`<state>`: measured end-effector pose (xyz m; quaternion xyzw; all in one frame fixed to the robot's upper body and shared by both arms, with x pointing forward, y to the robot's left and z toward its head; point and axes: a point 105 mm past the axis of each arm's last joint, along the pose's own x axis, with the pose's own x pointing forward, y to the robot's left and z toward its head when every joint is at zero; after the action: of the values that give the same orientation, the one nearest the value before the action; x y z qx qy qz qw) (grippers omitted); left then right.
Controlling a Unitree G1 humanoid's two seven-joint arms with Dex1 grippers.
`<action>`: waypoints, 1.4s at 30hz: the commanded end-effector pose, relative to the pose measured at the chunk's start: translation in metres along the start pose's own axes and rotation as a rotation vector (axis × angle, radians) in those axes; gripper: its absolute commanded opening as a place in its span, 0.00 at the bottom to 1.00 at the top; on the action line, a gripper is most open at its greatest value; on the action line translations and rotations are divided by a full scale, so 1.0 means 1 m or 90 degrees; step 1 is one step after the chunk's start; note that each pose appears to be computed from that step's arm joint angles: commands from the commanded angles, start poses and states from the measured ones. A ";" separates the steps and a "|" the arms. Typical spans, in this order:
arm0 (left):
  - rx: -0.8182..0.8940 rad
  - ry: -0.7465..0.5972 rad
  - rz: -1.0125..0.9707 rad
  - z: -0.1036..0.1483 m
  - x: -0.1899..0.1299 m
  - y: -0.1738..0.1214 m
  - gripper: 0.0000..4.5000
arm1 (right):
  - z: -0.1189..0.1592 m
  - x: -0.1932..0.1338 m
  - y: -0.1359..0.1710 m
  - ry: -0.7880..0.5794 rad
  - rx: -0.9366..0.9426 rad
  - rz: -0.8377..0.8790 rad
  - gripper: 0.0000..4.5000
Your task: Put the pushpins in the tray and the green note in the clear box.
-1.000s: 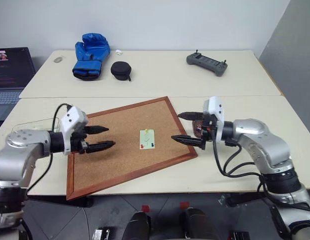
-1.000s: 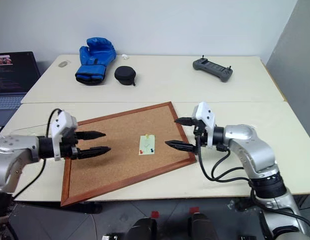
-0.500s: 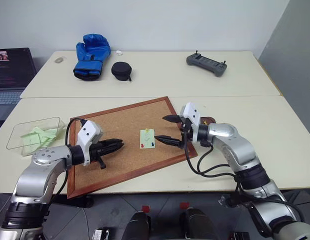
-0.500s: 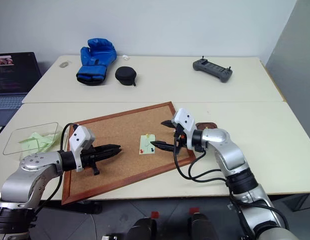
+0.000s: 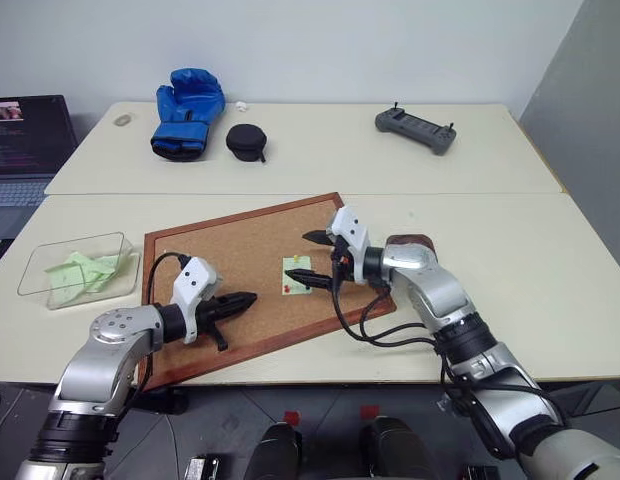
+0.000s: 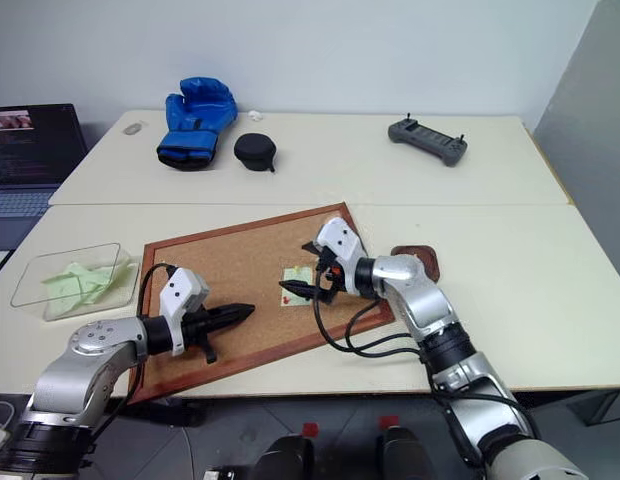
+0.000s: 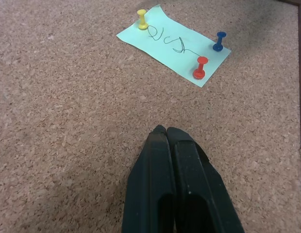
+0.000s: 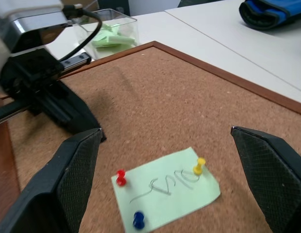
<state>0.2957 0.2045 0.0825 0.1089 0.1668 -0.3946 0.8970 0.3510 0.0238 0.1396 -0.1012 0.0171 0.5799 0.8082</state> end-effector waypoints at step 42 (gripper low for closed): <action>-0.022 0.093 -0.063 -0.029 -0.008 -0.015 0.00 | -0.019 0.047 -0.009 0.046 0.003 -0.026 0.47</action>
<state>0.2875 0.2122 0.0803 0.1251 0.1925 -0.4104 0.8825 0.3735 0.0559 0.0970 -0.1159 0.0763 0.5566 0.8191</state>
